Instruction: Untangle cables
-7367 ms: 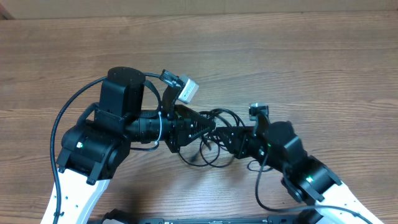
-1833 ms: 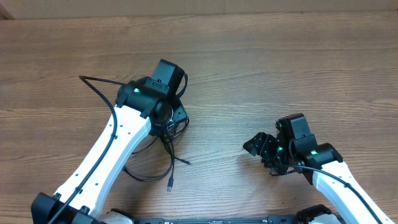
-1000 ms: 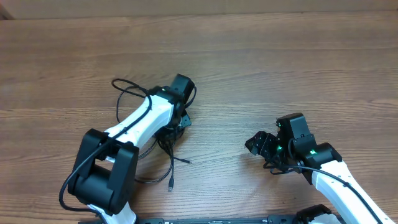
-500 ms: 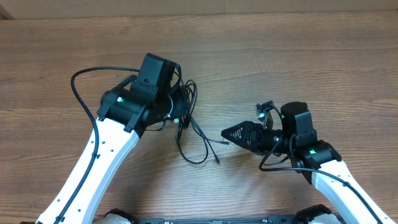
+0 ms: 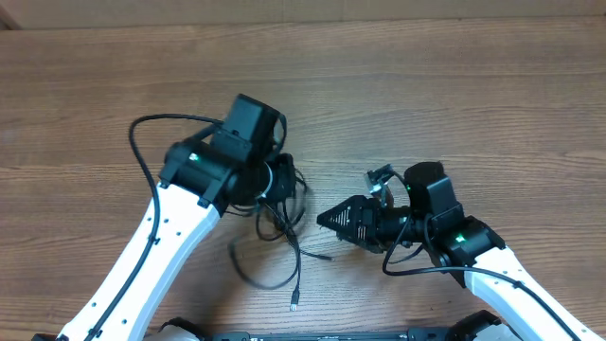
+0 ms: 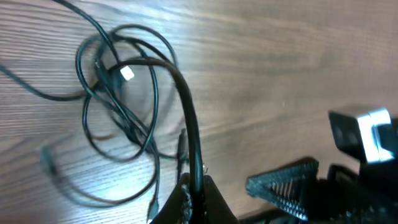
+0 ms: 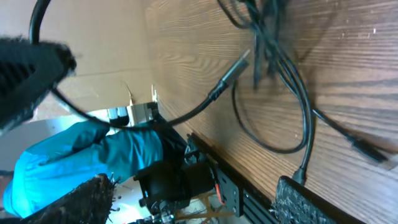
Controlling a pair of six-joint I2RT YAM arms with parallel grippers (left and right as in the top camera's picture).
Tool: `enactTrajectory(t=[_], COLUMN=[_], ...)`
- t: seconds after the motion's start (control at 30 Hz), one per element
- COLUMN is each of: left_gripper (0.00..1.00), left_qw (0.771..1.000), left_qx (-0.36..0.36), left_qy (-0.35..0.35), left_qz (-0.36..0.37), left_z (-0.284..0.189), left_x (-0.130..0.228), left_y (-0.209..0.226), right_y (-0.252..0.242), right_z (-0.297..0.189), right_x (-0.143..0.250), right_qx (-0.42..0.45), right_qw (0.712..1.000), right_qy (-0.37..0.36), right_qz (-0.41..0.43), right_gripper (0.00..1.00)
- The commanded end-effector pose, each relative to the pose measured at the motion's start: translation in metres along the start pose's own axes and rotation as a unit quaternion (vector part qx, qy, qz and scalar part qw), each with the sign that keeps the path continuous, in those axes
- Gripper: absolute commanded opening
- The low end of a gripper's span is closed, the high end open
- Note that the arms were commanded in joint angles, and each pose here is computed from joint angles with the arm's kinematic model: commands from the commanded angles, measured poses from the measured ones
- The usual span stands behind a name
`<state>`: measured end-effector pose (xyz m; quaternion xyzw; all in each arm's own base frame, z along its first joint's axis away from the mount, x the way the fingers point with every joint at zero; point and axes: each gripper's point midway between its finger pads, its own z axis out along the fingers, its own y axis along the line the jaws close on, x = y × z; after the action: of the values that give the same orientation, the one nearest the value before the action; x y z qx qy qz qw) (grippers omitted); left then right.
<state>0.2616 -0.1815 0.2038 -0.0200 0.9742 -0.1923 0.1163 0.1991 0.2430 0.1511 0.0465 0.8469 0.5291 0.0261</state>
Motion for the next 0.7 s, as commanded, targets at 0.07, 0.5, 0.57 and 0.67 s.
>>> enactTrajectory(t=[0.07, 0.5, 0.57, 0.67], left_gripper=[0.05, 0.04, 0.04, 0.04], left_qw=[0.998, 0.935, 0.923, 0.906], left_qx=[0.018, 0.265, 0.285, 0.306], left_qy=[0.01, -0.056, -0.069, -0.094], left_qz=[0.066, 0.229, 0.25, 0.277], left_z=[0.001, -0.044, -0.059, -0.084], left_x=[0.01, -0.012, -0.013, -0.015], left_y=[-0.012, -0.115, -0.125, -0.137], right_y=[0.001, -0.027, -0.033, -0.039], right_z=[-0.002, -0.004, 0.001, 0.011], right_x=[-0.026, -0.065, -0.062, -0.06], right_qx=[0.015, 0.096, 0.114, 0.129], right_qw=[0.997, 0.981, 0.975, 0.965], right_qy=[-0.069, -0.162, -0.143, -0.122], right_qz=[0.026, -0.054, -0.127, -0.194], right_gripper=[0.82, 0.95, 0.95, 0.95])
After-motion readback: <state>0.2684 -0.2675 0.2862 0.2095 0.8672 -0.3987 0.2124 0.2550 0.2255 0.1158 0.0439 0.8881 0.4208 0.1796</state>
